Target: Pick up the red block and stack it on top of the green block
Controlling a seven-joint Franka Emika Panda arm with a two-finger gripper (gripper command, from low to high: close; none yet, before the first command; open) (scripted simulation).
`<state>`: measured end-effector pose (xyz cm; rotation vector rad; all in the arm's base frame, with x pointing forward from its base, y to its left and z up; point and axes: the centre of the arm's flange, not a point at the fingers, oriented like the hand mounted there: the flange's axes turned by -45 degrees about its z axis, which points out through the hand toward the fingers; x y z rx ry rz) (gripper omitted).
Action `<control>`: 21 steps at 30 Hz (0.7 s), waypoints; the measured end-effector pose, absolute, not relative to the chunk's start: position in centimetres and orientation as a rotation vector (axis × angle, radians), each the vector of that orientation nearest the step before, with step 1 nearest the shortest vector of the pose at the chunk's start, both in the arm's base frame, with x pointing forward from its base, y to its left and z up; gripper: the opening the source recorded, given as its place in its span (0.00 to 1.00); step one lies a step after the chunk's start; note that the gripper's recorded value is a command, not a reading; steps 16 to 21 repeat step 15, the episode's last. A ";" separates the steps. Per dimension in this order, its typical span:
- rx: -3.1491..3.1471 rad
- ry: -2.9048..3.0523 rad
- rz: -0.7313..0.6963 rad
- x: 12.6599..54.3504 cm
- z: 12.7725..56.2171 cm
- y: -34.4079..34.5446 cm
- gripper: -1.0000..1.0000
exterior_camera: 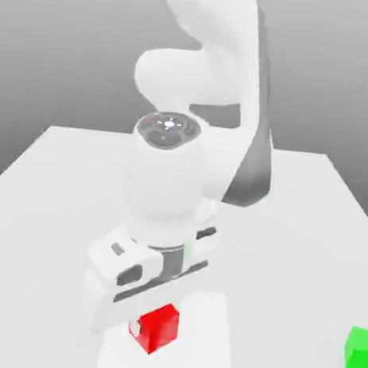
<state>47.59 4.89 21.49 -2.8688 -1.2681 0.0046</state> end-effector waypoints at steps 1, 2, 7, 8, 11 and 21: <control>-2.828 -1.355 0.005 47.6 21.8 7.4 0.00; -2.785 -1.440 0.006 47.5 22.0 9.9 0.00; -2.535 -1.847 0.007 44.7 23.4 22.3 0.00; -2.477 -1.925 0.006 43.9 23.2 24.8 0.00; -2.332 -2.104 0.004 41.8 19.6 30.7 0.00; -2.318 -2.120 0.003 41.5 18.7 31.2 1.00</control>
